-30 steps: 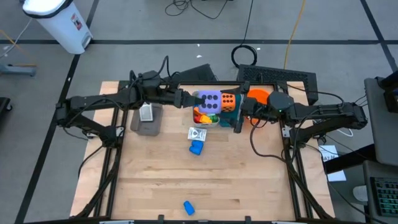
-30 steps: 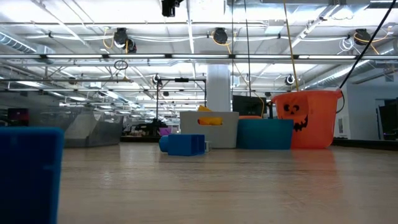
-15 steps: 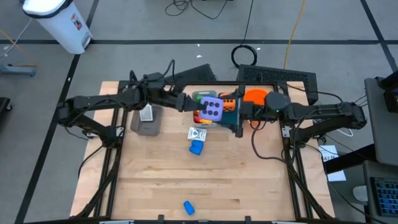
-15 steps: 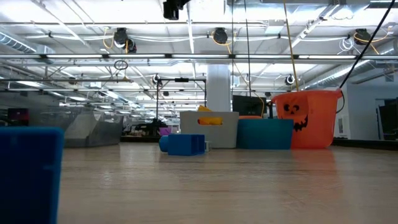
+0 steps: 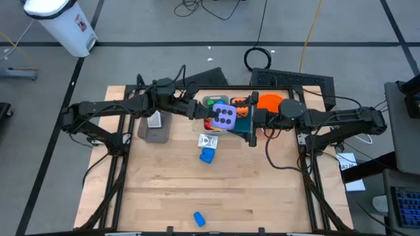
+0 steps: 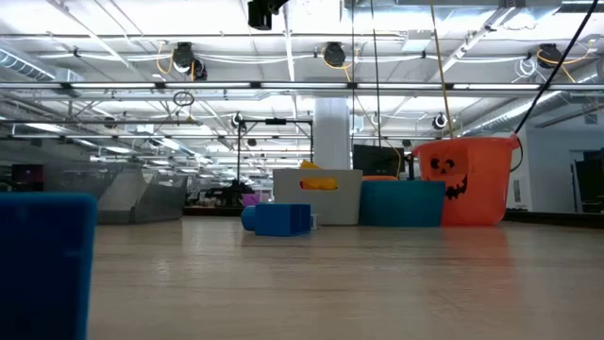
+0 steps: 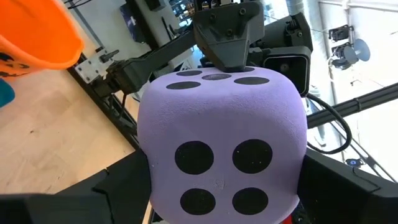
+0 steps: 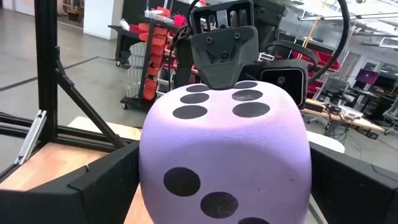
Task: Pick & Place Toys
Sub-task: Put the purple dice into the blue bin
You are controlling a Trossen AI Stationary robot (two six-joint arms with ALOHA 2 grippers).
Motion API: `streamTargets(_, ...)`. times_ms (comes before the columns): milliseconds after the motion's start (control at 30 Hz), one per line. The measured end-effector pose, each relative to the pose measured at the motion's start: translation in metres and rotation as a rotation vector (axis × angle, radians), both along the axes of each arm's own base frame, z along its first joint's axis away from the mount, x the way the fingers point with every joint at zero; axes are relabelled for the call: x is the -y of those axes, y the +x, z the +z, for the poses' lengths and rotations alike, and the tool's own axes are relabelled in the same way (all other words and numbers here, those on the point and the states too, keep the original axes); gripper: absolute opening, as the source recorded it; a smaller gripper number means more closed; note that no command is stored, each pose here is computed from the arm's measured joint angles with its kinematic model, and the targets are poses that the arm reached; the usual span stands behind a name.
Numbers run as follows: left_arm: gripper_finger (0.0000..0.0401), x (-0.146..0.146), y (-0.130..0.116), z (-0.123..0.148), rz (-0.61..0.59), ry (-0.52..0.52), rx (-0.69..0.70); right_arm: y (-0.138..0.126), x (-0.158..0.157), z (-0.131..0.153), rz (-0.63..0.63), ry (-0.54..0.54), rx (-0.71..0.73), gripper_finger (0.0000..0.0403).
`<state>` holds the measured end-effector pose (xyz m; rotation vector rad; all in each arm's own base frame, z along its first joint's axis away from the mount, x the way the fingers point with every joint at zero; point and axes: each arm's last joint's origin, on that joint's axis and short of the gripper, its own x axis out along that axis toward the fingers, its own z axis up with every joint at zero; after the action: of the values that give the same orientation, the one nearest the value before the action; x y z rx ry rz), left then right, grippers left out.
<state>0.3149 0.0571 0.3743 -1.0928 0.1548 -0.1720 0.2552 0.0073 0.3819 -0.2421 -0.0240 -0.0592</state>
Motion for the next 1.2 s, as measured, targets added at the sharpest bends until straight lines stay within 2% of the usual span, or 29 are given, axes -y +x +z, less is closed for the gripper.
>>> streamTargets(167,0.0333,-0.0005,0.0000,0.0026,0.009,0.015,0.030,-0.0004,-0.0001,0.0011,0.001,-0.047,0.005,0.0400)
streamTargets(667,0.0333,-0.0014,0.0001,0.0043,0.025,0.015,0.050,0.0043,0.0050,-0.0021,-0.030,-0.030,-0.005,0.0399)
streamTargets(967,0.0333,-0.0012,0.0000,0.0060,0.015,0.019,0.069,0.0057,0.0054,-0.0028,-0.031,-0.030,-0.006,0.0370)
streamTargets(1200,0.0346,-0.0012,0.0000,0.0062,0.015,0.019,0.071,0.0058,0.0055,-0.0030,-0.034,-0.030,-0.008,0.0365)
